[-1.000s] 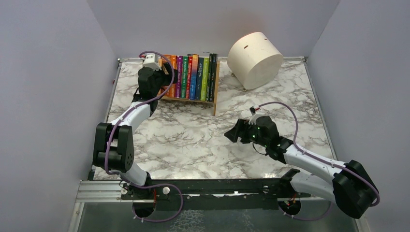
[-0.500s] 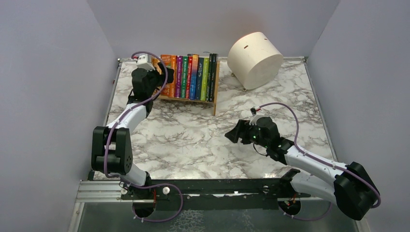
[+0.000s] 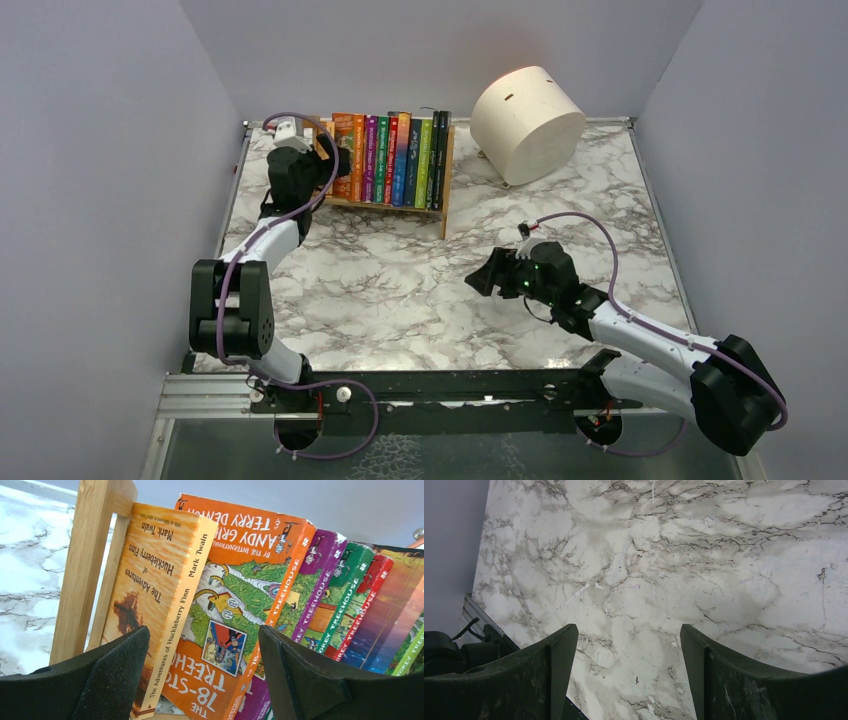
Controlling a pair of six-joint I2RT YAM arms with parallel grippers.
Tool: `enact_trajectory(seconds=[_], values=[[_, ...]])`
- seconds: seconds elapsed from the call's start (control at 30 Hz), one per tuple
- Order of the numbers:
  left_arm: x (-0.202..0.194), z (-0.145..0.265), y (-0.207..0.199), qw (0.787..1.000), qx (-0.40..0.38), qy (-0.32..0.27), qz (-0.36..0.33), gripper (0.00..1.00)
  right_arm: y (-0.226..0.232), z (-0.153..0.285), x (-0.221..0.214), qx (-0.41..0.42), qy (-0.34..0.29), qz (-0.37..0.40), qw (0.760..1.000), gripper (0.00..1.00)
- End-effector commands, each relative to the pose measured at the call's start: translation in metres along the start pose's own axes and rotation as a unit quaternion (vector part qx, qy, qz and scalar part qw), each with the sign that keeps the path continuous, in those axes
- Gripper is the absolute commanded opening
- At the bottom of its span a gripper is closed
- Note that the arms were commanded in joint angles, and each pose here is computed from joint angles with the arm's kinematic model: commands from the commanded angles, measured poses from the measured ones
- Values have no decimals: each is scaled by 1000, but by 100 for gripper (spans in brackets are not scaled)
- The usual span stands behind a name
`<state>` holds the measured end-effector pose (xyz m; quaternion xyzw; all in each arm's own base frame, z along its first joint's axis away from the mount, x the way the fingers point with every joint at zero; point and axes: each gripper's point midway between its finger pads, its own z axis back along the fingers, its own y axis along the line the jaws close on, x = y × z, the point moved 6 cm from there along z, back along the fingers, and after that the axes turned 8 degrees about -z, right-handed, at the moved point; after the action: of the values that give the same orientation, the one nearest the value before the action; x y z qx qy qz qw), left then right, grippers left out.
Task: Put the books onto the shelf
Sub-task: Adjust the book on the shelf.
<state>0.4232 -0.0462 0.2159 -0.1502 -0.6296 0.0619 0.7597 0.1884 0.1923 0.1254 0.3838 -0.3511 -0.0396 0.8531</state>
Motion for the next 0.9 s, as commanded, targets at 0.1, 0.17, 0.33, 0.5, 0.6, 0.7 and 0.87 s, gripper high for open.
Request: enact_trajectory(seconds=[0.1,0.17,0.33,0.5,0.6,0.7,0.87], values=[[-13,-11,7,999,-14,8,29,74,-3,0,-1,-9,2,-4,1000,74],[-15,-13,4,999,-33,12,39,74,-3,0,-1,-9,2,-3,1000,74],[-17,-16,-1,995,-74,12,60,74,-2,1,0,-9,0,-3,1000,74],[-16,-17,-7,991,-113,10,76,73,-2,1,0,-9,-1,-3,1000,74],[-18,-18,-8,988,-128,13,89,74,-2,2,0,-9,-2,-3,1000,74],[-27,-20,-7,982,-146,26,113,73,-3,3,0,-10,-3,-3,1000,74],[-25,-13,-4,980,-153,8,130,73,-3,5,-1,-11,-3,-4,1000,74]])
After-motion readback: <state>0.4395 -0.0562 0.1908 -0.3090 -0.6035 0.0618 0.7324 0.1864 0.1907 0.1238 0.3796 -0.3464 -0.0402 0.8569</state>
